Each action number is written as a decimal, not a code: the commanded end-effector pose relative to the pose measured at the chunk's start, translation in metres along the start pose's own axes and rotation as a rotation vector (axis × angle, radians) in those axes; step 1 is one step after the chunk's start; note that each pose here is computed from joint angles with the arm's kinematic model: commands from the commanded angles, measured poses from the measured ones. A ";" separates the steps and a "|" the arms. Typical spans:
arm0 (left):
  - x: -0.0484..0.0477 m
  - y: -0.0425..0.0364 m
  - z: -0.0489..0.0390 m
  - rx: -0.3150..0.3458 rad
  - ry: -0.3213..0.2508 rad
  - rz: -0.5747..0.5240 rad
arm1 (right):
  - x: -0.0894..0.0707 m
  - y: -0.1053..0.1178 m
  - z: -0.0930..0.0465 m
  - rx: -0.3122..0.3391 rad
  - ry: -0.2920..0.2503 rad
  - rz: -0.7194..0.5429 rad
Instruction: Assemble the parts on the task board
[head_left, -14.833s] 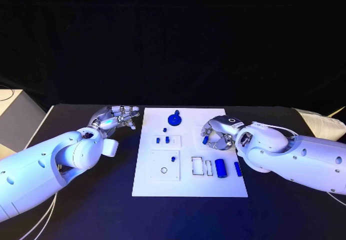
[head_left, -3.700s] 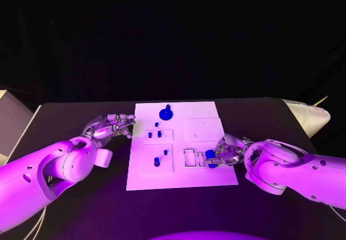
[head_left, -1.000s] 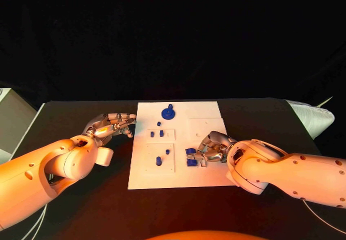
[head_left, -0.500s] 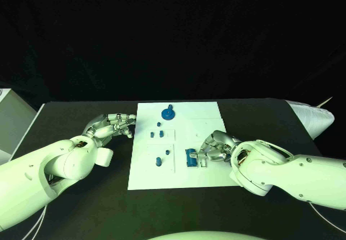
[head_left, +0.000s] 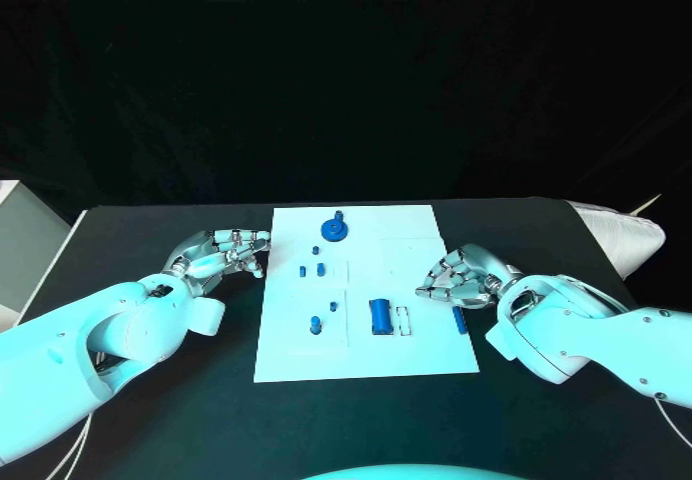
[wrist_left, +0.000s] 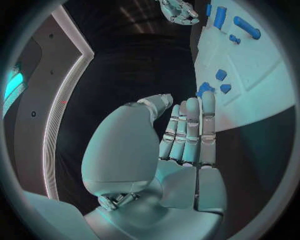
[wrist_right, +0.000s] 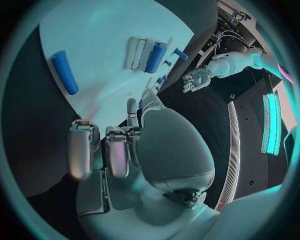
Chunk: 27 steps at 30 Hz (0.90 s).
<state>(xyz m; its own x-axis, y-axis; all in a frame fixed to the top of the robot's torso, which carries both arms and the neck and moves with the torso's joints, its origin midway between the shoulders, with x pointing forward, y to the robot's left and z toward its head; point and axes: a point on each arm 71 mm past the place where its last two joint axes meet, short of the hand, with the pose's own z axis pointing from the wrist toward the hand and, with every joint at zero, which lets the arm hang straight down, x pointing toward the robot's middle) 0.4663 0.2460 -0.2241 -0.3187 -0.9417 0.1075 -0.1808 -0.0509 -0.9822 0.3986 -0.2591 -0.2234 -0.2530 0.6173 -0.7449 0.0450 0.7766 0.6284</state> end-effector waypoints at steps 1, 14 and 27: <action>0.0015 -0.0006 0.0005 0.006 0.001 -0.007 | -0.005 -0.002 -0.001 -0.036 -0.012 0.010; 0.0025 -0.0008 0.0004 0.007 0.004 -0.008 | -0.021 -0.040 -0.009 0.098 0.090 -0.197; 0.0034 -0.0010 0.0003 0.007 0.008 -0.009 | -0.025 -0.053 -0.018 0.169 0.100 -0.294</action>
<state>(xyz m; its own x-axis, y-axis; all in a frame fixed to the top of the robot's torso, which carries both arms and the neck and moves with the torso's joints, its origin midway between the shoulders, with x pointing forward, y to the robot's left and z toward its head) 0.4660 0.2449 -0.2238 -0.3199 -0.9412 0.1090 -0.1808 -0.0523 -0.9821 0.3872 -0.3184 -0.2317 -0.3418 0.4197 -0.8409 0.1177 0.9068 0.4048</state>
